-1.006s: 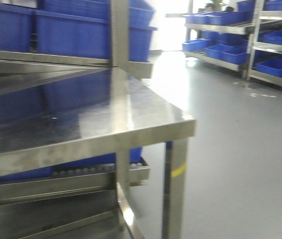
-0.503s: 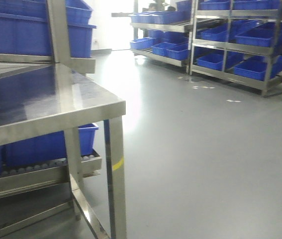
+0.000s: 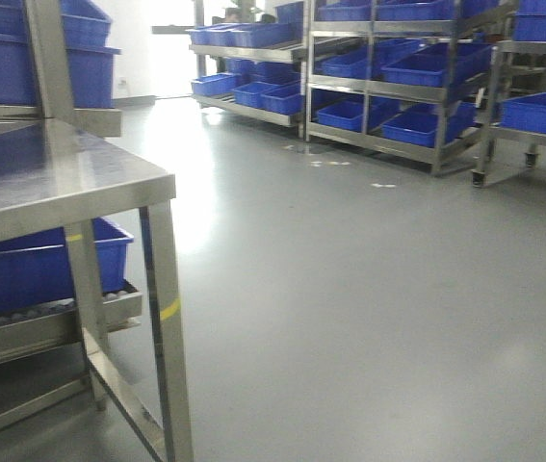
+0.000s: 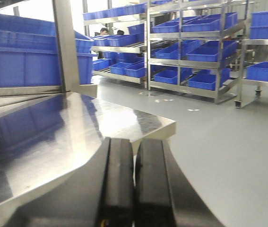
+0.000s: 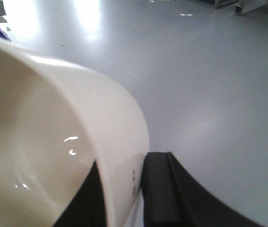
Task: Move white bin to right shelf second layer
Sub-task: 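Turn the base away from the table, holding the bin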
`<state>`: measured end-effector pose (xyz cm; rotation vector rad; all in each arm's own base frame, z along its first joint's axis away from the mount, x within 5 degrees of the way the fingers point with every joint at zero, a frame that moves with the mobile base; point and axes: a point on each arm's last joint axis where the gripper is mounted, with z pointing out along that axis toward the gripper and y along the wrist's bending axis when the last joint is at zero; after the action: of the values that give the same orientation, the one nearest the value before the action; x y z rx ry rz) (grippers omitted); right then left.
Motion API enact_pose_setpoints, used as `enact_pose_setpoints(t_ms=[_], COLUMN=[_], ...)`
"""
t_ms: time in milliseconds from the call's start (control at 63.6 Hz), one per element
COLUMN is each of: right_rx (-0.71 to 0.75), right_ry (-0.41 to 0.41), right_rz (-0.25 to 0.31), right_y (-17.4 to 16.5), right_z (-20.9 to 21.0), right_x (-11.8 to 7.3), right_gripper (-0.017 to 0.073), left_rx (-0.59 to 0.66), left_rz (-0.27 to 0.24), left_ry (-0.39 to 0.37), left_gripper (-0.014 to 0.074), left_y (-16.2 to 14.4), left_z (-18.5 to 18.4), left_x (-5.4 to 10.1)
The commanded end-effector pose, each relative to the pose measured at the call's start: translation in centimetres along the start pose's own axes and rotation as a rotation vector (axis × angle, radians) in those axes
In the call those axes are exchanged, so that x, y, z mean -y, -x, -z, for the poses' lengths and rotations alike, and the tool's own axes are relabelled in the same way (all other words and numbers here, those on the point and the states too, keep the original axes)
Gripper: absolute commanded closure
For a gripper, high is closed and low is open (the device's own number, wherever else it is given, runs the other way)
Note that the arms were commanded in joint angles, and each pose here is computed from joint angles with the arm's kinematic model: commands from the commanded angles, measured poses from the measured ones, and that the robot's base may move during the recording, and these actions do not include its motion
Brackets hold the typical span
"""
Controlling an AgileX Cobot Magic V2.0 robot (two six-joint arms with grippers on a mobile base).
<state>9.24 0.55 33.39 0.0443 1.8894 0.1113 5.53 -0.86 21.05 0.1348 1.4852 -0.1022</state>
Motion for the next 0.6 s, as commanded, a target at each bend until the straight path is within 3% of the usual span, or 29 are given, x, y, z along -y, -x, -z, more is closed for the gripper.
enact_pose_setpoints(t_ms=[0, 582], right_rx=[0.135, 0.135], right_ry=[0.011, 0.011], right_rz=[0.007, 0.007], right_y=[1.83, 1.83], right_z=[0.48, 0.48], right_x=[-0.16, -0.16], right_gripper=[0.0503, 0.0503], left_rx=[0.067, 0.067], left_rz=[0.013, 0.013], left_ry=[0.005, 0.005], left_gripper=[0.0509, 0.0509], left_y=[-0.26, -0.26], left_z=[0.05, 0.05], left_x=[-0.04, -0.04])
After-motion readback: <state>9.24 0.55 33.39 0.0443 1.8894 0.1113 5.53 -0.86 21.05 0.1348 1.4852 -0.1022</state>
